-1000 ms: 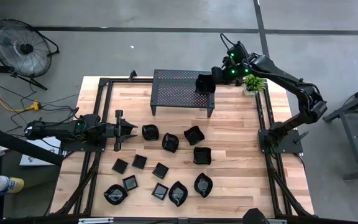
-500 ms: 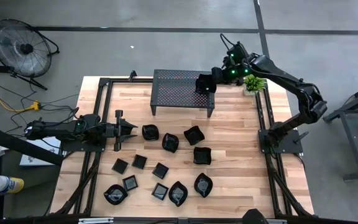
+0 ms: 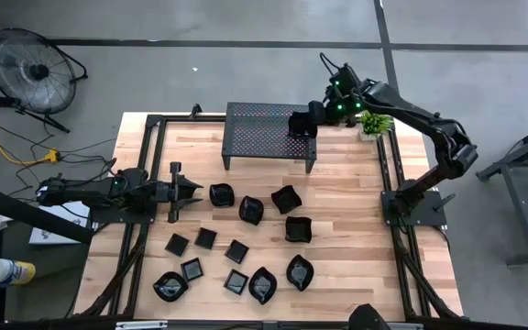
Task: Pick & Place Mini shaped plates
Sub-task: Stack the black distorted square plate on top of the black distorted square plate on the shelf
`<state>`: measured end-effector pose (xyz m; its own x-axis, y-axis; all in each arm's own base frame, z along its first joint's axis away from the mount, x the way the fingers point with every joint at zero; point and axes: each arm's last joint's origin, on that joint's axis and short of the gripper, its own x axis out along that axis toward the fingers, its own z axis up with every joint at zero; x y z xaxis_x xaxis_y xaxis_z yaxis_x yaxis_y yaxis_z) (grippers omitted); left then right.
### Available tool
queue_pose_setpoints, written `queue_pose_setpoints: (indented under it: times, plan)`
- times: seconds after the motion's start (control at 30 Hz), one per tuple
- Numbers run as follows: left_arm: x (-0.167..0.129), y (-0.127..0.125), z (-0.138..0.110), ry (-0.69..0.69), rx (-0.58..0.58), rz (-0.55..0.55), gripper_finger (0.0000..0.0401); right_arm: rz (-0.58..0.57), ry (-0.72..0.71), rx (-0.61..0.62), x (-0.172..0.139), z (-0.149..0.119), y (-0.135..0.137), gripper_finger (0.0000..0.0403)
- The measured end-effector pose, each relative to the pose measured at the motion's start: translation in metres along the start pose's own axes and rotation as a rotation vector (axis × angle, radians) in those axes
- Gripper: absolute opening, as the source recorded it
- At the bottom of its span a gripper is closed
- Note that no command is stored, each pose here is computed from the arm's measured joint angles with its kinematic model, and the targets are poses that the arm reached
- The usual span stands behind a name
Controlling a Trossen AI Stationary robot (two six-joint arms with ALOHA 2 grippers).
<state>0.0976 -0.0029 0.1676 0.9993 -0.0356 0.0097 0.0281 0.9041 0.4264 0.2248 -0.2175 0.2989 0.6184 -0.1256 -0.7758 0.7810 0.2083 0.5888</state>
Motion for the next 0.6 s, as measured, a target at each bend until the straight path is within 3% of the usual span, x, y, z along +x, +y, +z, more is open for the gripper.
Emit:
queue_pose_setpoints:
  times: [0.3, 0.6]
  plan:
    - [0.0000, 0.0000, 0.0000, 0.000, 0.000, 0.000, 0.0170, 0.019, -0.005, -0.014, 0.0008, 0.0014, 0.0013, 0.0003]
    - [0.0000, 0.0000, 0.0000, 0.000, 0.000, 0.000, 0.0170, 0.023, -0.012, -0.017, 0.0007, 0.0020, 0.0017, 0.0039]
